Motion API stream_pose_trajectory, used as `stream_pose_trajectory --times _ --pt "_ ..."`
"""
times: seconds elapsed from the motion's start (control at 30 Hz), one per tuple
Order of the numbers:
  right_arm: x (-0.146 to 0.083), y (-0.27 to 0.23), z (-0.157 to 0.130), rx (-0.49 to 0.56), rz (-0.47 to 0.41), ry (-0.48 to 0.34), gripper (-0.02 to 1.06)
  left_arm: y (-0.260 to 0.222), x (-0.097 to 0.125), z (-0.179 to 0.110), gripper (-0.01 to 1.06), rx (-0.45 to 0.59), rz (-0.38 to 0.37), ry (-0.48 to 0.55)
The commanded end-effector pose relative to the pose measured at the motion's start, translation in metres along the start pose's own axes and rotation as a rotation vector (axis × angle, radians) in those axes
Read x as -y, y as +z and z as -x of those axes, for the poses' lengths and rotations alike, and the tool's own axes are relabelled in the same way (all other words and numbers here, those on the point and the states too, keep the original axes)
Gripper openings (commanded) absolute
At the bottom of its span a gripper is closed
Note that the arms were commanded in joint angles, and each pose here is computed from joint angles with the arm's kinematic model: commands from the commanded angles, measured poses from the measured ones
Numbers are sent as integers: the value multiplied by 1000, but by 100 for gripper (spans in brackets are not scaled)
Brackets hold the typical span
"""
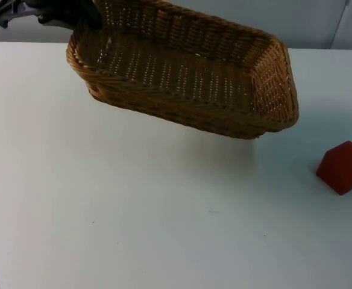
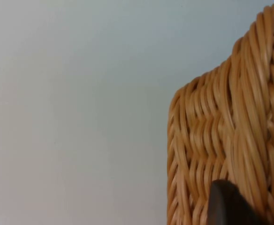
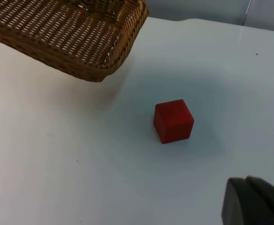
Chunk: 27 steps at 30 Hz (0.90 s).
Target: Pick up the basket with the left hand and place the cube into the basket with the right hand.
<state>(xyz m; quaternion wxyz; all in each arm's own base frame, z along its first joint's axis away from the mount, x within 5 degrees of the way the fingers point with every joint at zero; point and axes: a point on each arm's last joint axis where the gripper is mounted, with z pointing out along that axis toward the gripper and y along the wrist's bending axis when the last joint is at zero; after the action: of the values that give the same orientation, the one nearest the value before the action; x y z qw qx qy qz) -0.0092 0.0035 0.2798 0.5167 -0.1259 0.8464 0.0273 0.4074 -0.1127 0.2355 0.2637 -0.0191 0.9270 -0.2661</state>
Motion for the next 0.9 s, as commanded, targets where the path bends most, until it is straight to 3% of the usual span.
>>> stream_pose_trajectory --times 0.0,0.87 --pt "0 1 0 1 -6 -5 0 -8 7 5 0 38 -25 -21" --pt "0 1 0 1 -6 -5 0 -8 7 5 0 38 -25 -21"
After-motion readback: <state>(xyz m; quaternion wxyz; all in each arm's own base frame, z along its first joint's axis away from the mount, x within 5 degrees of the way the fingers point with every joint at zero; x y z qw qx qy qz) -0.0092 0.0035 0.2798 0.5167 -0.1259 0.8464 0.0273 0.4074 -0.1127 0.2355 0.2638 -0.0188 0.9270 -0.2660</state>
